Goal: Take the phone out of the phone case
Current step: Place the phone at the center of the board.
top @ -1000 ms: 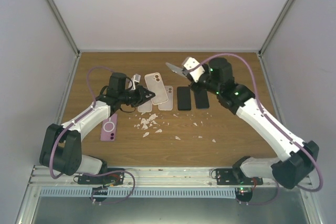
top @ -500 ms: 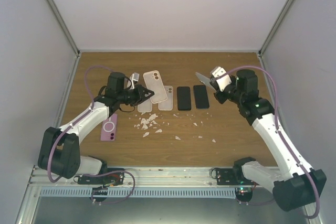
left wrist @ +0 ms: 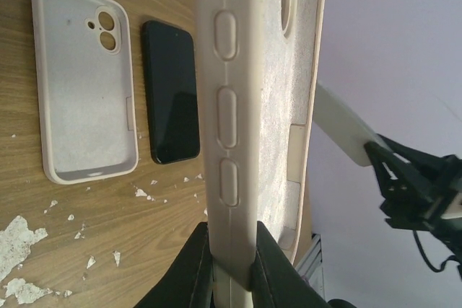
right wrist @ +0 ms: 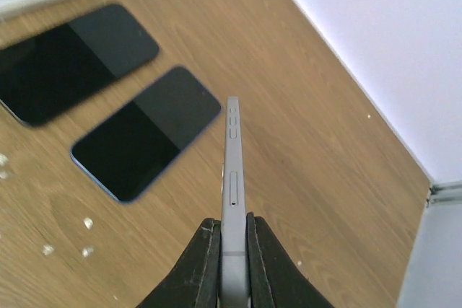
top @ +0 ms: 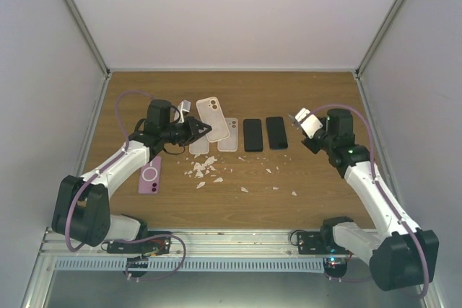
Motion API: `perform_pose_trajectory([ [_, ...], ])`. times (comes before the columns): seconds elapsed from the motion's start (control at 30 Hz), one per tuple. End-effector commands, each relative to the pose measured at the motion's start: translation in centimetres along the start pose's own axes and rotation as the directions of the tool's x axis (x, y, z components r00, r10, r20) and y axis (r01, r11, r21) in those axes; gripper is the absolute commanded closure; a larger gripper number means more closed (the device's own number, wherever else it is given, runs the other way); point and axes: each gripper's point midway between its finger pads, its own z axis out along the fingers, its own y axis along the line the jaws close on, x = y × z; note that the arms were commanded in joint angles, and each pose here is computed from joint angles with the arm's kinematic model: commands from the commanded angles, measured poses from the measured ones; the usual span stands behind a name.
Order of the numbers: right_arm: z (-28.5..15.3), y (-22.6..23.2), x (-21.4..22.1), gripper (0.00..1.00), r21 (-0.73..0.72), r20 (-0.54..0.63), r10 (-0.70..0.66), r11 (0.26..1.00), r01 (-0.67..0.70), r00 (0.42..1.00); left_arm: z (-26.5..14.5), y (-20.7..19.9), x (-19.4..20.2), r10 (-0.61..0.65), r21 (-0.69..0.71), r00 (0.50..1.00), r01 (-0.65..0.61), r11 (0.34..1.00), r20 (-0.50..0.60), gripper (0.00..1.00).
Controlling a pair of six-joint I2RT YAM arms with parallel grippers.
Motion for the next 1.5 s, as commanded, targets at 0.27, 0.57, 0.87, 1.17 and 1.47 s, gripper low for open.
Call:
perform_pose_trajectory([
  [0.27,3.0,-2.6,3.0,1.00,0.259,-0.080,-0.315,0.910,0.325,0.946,-0.1,-1.2,-0.9,0.025,0.055,0.999,-0.026,0.998,0.034,1.00],
  [0.57,4.7,-2.1,3.0,1.00,0.330,-0.092,-0.443,0.831,0.447,0.892,0.0,-1.2,-0.9,0.019,0.058,0.999,-0.020,0.998,0.031,1.00],
  [0.87,7.8,-0.3,4.7,0.99,0.282,-0.125,-0.495,0.813,0.509,0.860,-0.1,-1.2,-1.0,0.019,0.058,0.999,-0.021,0.998,0.033,1.00],
  [1.17,9.2,1.9,6.6,0.80,0.188,-0.137,-0.505,0.831,0.523,0.852,-0.1,-1.1,-0.9,0.016,0.055,0.999,-0.018,0.998,0.031,1.00],
  [1.47,9.4,3.1,7.3,0.64,0.113,-0.128,-0.488,0.858,0.502,0.863,0.1,-1.0,-0.9,0.012,0.054,1.000,-0.014,0.998,0.027,1.00],
])
